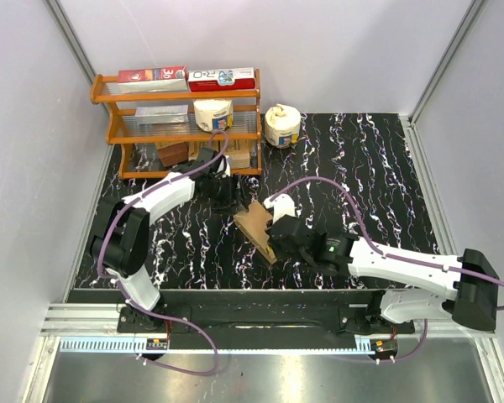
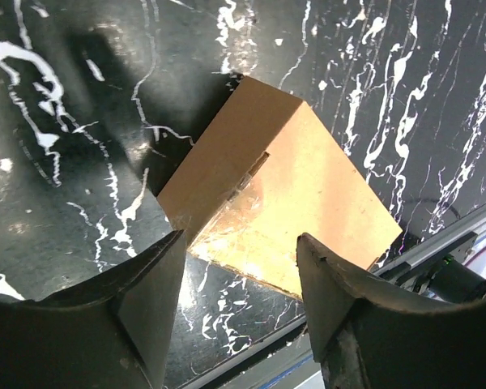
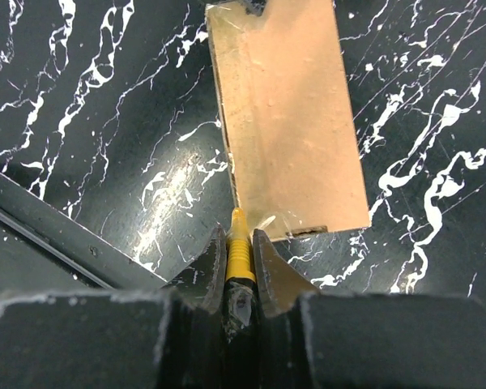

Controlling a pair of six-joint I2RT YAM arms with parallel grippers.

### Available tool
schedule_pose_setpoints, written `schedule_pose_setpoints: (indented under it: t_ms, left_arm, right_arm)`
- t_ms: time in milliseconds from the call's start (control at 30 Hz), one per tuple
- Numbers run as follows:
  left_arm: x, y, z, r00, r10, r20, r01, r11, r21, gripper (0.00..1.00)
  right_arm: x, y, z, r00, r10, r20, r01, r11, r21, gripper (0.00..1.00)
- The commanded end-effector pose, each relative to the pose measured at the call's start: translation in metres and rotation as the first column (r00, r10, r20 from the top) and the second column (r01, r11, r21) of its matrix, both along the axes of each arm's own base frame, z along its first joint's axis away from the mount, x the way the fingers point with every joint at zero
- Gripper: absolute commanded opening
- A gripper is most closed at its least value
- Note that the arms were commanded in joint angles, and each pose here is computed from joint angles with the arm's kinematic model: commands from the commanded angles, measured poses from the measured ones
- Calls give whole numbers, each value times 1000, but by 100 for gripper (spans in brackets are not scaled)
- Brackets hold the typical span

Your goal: Unpack the express box

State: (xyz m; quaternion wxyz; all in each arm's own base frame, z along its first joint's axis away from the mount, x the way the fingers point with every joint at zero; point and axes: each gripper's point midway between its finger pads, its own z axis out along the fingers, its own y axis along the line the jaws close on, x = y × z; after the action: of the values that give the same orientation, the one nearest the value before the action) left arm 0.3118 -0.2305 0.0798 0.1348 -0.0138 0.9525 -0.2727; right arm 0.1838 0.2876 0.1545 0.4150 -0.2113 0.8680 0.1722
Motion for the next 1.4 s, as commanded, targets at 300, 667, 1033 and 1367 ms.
schedule_pose_setpoints:
  t_ms: [300, 667, 1033, 1367]
  left_arm:
    - [62, -72, 68, 955, -77, 286, 129, 977, -169, 61]
    - [77, -104, 8, 966, -88, 243, 135, 973, -187, 60]
    - [33, -75, -15, 975, -131, 177, 152, 982, -109, 60]
    - [-16, -55, -15, 971, -180, 156, 199, 973, -116, 58]
  right_arm:
    - [-4, 43, -20, 990, 136, -41, -136, 991, -6, 0]
    - [14, 2, -41, 992, -122, -29, 120, 991, -60, 0]
    - [33, -61, -33, 929, -369, -20, 366, 927, -75, 0]
    - [54, -91, -33, 883, -469, -5, 468, 880, -81, 0]
